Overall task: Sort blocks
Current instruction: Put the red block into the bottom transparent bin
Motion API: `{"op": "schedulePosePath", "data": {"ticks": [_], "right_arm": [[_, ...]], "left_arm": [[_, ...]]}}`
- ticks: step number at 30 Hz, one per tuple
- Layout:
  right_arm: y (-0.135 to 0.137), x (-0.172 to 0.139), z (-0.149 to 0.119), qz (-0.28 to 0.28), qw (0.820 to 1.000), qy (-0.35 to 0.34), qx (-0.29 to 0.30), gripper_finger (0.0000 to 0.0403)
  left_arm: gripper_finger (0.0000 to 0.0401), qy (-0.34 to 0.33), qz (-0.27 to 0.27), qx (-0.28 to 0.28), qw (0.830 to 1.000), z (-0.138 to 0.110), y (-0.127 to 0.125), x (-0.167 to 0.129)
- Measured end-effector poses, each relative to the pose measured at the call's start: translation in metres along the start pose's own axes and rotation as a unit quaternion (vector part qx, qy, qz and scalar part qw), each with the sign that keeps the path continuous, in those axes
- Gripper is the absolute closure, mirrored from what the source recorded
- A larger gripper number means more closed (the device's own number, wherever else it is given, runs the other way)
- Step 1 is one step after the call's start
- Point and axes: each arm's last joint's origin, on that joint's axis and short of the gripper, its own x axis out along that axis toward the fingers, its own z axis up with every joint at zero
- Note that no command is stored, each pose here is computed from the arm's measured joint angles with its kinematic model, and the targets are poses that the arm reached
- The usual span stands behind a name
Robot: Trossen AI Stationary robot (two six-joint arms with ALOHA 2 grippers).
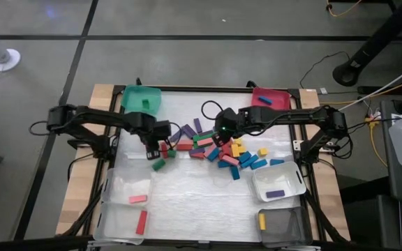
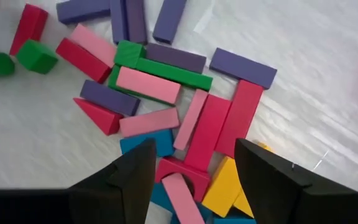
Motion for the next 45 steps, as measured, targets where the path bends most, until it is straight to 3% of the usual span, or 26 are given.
{"op": "schedulePosePath", "data": {"ticks": [5, 10, 18, 26, 30, 34, 38, 45], "right_arm": [[0.005, 0.02, -0.001, -0.018, 1.0, 0.016, -0.001, 0.0187], [0.011, 0.055, -0.002, -0.044, 0.998, 0.042, -0.004, 0.0187], [0.01, 0.095, 0.002, -0.052, 0.996, 0.074, 0.008, 0.0187], [0.005, 0.105, 0.008, -0.057, 0.995, 0.081, 0.017, 0.0187], [0.004, 0.108, 0.01, -0.054, 0.995, 0.082, 0.02, 0.0187], [0.005, 0.113, 0.009, -0.053, 0.995, 0.083, 0.019, 0.0187], [0.007, 0.117, 0.009, -0.047, 0.995, 0.083, 0.02, 0.0187], [0.007, 0.118, 0.009, -0.049, 0.995, 0.085, 0.019, 0.0187]], "left_arm": [[0.0288, -0.026, -0.059, -0.006, 0.998, -0.013, 0.0, -0.04], [0.0288, -0.046, -0.162, -0.01, 0.986, -0.038, -0.008, -0.076], [0.0288, -0.059, -0.298, 0.009, 0.953, -0.082, -0.03, -0.111], [0.0288, -0.02, -0.392, 0.035, 0.919, -0.11, -0.064, -0.13], [0.0288, -0.013, -0.44, 0.081, 0.894, -0.118, -0.093, -0.138], [0.0288, 0.0, -0.438, 0.123, 0.891, -0.126, -0.121, -0.135], [0.0266, 0.021, -0.397, 0.154, 0.905, -0.132, -0.148, -0.121], [0.0247, 0.061, -0.34, 0.21, 0.915, -0.135, -0.186, -0.089]]}}
